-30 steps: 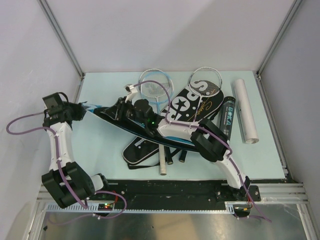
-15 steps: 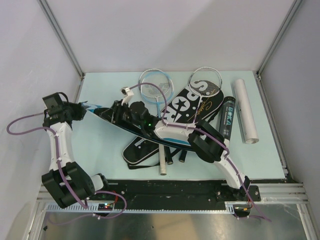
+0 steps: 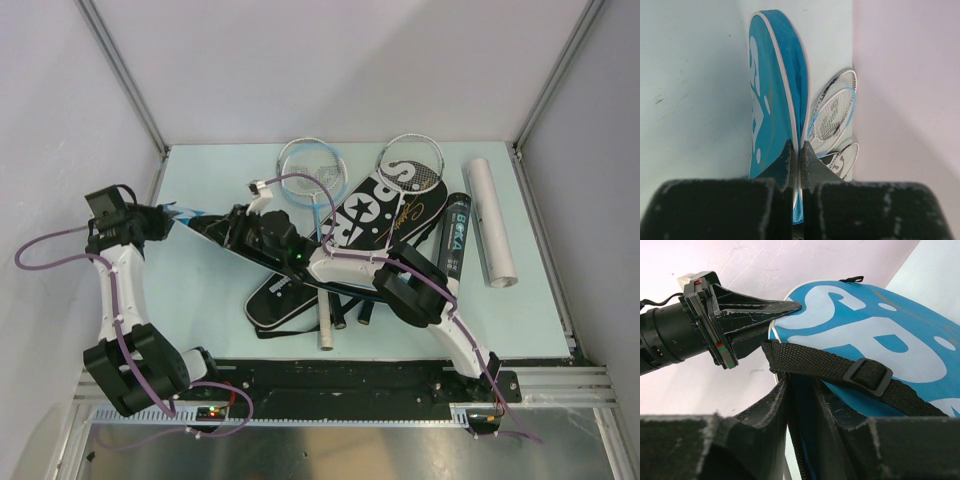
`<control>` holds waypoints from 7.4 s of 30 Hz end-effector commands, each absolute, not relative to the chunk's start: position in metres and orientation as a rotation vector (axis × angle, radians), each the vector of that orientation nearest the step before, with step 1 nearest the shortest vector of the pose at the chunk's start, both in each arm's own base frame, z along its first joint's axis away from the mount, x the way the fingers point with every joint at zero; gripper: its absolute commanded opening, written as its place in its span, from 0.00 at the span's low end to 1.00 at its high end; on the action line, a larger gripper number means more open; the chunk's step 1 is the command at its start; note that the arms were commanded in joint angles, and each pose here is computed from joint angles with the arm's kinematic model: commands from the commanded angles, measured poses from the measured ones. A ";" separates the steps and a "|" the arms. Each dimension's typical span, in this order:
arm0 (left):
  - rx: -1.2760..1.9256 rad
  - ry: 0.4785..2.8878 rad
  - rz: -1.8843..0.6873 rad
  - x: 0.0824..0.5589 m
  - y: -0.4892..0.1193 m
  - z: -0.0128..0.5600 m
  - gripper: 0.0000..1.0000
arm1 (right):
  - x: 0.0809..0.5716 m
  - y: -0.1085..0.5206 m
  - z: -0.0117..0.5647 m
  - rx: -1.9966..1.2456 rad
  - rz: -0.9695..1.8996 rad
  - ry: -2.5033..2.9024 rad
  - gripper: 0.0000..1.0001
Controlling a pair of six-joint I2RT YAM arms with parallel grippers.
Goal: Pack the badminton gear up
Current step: Zip the racket bag at the center of the board, then adjust the racket bag at the center of the board.
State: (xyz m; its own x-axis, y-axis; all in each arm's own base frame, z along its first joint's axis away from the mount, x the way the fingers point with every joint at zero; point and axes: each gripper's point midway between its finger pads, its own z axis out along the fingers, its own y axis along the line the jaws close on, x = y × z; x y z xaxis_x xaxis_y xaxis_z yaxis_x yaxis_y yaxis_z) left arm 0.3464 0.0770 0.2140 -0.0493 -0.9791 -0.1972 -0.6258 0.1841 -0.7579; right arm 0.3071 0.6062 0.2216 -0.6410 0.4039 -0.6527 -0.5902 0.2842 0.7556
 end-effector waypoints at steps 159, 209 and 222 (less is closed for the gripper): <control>-1.299 1.681 -0.352 0.368 0.133 0.267 0.00 | 0.264 0.071 0.112 0.497 0.316 2.336 0.00; -1.268 1.703 -0.528 0.355 0.095 0.269 0.00 | 0.316 0.413 0.159 -1.359 0.149 1.392 0.45; -1.040 1.712 -0.616 0.372 0.081 0.301 0.77 | 0.313 0.398 0.241 -1.133 0.255 1.437 0.00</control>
